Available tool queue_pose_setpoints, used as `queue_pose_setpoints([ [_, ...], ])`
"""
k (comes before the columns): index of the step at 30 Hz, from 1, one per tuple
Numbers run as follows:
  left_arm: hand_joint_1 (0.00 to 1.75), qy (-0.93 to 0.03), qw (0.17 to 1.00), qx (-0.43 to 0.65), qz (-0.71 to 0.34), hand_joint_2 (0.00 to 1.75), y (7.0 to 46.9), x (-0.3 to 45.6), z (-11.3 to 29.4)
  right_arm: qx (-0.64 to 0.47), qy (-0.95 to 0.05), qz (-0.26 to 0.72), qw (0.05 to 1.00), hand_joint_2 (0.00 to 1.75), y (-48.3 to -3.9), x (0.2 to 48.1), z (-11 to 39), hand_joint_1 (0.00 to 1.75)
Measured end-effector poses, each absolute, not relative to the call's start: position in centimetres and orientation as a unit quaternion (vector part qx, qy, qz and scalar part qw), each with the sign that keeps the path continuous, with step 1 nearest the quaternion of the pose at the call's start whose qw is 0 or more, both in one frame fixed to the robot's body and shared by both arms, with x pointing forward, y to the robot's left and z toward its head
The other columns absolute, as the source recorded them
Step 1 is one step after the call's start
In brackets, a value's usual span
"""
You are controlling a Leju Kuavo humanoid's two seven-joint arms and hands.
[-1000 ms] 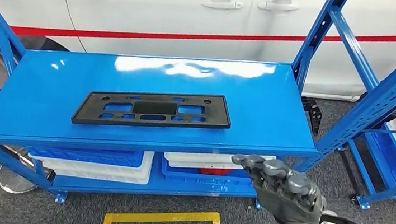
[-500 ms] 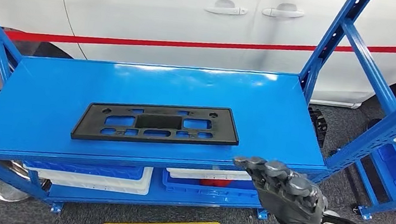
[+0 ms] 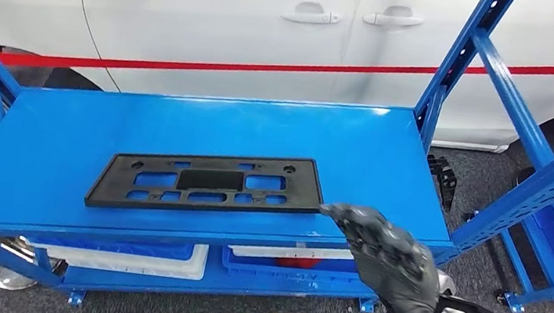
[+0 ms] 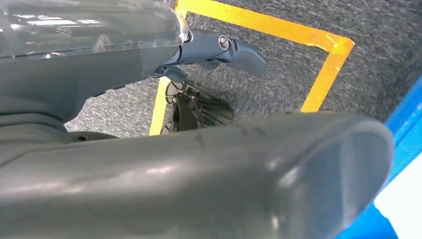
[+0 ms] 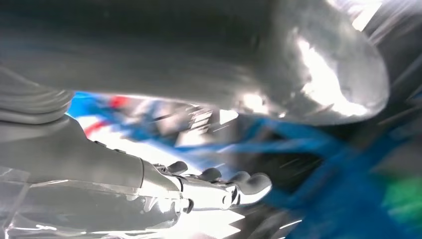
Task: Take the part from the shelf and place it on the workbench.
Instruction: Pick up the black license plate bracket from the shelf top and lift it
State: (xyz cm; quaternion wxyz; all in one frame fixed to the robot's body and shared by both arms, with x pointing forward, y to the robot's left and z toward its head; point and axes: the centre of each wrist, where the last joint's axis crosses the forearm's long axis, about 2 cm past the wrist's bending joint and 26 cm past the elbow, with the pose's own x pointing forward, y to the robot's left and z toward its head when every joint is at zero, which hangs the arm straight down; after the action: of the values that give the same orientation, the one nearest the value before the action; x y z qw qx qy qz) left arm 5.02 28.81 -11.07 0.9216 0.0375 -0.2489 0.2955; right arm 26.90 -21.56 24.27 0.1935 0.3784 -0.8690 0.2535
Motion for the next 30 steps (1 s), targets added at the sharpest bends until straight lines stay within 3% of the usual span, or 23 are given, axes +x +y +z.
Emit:
queue_pose_setpoints([
  [1,0.00,-0.252,0.922,0.038,0.293,0.00,28.8,5.0,-11.1,0.360,-0.863,0.262,0.239,0.87,-20.9,27.8,23.5,0.00],
  [2,0.00,-0.255,0.922,0.038,0.290,0.00,28.8,5.1,-11.1,0.346,-0.852,0.271,0.283,1.31,-19.9,28.9,22.7,0.00],
  [4,0.00,-0.261,0.921,0.038,0.286,0.00,28.8,5.1,-11.1,0.339,-0.820,0.295,0.353,1.31,-16.7,30.6,20.3,0.00],
  [5,0.00,-0.264,0.921,0.039,0.286,0.00,28.8,5.1,-11.1,0.345,-0.805,0.309,0.371,1.75,-15.1,30.9,19.2,0.00],
  [8,0.00,-0.265,0.920,0.041,0.285,0.00,28.8,5.0,-11.1,0.356,-0.776,0.349,0.387,1.75,-12.1,31.0,17.6,0.00],
  [15,0.00,-0.262,0.922,0.045,0.280,0.00,28.6,4.9,-11.1,0.279,-0.780,0.432,0.358,1.75,-5.7,32.1,19.1,0.00],
  [30,0.00,-0.264,0.923,0.051,0.275,0.00,28.7,4.7,-11.1,-0.055,-0.819,0.538,0.190,1.75,-1.6,31.4,19.6,0.00],
])
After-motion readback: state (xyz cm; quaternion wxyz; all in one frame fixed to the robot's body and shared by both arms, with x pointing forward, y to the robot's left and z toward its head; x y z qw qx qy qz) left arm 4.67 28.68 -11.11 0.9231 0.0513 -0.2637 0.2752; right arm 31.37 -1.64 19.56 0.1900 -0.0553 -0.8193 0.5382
